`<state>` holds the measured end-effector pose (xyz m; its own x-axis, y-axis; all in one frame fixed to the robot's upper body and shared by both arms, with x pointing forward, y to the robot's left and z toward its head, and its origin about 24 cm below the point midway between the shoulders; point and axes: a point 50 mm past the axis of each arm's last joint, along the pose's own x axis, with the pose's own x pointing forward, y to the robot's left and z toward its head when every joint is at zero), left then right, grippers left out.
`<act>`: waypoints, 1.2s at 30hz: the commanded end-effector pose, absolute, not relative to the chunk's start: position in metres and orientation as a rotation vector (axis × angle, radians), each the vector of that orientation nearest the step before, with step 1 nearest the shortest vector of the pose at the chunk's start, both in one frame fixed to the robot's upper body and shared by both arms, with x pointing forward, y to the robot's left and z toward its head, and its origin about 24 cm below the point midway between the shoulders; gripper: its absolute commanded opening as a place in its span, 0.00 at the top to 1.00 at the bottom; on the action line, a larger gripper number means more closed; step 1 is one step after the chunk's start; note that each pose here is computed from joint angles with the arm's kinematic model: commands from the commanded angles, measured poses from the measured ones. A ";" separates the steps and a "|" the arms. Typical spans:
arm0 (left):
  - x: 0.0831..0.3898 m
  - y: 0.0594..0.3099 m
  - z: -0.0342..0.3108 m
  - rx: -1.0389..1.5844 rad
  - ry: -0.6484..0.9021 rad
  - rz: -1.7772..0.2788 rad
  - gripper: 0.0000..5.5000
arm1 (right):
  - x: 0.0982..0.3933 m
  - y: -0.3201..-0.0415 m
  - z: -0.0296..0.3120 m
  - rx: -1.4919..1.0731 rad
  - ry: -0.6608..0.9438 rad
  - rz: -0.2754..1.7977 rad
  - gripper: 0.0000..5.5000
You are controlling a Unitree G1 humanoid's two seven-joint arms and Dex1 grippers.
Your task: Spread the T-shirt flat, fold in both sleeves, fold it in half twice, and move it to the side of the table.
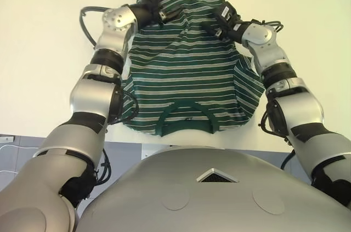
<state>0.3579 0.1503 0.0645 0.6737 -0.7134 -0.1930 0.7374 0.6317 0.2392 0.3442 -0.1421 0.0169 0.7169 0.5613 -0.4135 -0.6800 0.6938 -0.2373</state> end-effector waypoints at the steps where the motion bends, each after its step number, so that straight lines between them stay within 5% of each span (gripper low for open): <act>1: 0.339 0.193 0.061 0.401 0.112 -0.776 0.46 | 0.333 -0.182 -0.008 -0.296 0.496 0.521 0.55; 5: 0.313 0.219 0.058 0.488 0.178 -0.718 0.46 | 0.343 -0.194 0.005 -0.397 0.432 0.439 0.55; 9: 0.260 0.240 0.081 0.168 0.203 -0.644 0.46 | 0.358 -0.188 0.073 -0.383 -0.023 0.472 0.55; 12: 0.186 0.278 0.073 -0.137 0.427 -0.528 0.46 | 0.289 -0.241 0.102 -0.228 -0.157 0.344 0.55; 15: 0.153 0.264 0.052 -0.264 0.555 -0.438 0.46 | 0.211 -0.263 0.085 -0.016 -0.025 0.222 0.55; 19: 0.152 0.244 0.036 -0.261 0.604 -0.383 0.50 | 0.186 -0.251 0.071 0.085 0.073 0.197 0.55; 32: 0.179 0.219 0.002 -0.169 0.662 -0.386 0.93 | 0.182 -0.236 0.062 0.114 0.181 0.214 0.55; 36: 0.185 0.218 0.009 -0.210 0.564 -0.350 1.00 | 0.162 -0.247 0.054 0.182 0.230 0.158 0.55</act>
<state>0.1918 0.2150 0.0189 0.7869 -0.4211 -0.4511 0.3327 0.9052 -0.2644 0.1721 -0.2418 0.0551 0.9616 0.1961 -0.1919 -0.1645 0.9718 0.1688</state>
